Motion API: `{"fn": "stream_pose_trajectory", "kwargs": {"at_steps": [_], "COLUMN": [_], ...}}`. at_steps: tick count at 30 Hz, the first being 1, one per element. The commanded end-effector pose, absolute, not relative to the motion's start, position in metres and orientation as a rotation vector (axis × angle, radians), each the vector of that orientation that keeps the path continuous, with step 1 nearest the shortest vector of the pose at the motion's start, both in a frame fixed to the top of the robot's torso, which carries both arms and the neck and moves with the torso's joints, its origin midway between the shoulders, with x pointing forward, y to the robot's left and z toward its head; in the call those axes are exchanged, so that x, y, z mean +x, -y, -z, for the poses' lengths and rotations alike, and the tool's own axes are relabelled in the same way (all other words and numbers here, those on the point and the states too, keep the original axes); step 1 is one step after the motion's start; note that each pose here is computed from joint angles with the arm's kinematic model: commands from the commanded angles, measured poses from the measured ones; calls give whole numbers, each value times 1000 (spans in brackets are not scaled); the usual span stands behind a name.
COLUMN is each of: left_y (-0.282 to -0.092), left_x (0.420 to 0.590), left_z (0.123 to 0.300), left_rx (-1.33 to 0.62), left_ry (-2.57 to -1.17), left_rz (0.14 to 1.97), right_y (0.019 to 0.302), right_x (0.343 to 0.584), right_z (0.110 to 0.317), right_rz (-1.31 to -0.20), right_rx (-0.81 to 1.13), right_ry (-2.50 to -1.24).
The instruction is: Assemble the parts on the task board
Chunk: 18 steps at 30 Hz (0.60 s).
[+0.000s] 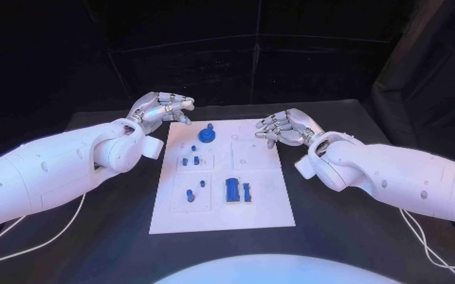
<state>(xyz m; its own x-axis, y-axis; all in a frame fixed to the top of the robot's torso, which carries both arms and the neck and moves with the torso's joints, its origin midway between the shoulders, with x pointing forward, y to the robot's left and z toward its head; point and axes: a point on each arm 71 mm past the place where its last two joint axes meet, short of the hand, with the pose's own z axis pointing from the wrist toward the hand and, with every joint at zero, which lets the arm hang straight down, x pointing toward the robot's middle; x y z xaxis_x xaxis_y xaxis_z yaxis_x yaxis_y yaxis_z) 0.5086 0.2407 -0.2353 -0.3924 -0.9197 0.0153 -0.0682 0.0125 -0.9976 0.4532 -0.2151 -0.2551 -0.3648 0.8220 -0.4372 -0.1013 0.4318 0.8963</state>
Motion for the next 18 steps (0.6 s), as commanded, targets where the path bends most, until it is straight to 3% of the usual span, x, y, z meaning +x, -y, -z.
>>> {"fn": "stream_pose_trajectory", "kwargs": {"at_steps": [1,7,14,15,18], "left_y": [-245,-253,-257,-254,-253], "left_x": [512,520,528,526,525], "left_z": [236,243,253,255,254], "left_rx": [-1082,-1136,-1210,-1160,-1161], "left_ry": [-1496,-1415,-1352,-1439,-1435], "left_rz": [1511,1543,1480,1463,1458], "right_y": [221,228,227,230,228], "right_x": [471,505,524,522,521], "right_z": [251,254,257,260,259], "right_rz": [-1338,-1383,-1422,-1301,-1302], "right_rx": [857,942,987,946,952], "right_ry": [-1565,-1506,-1466,-1499,-1489]}}
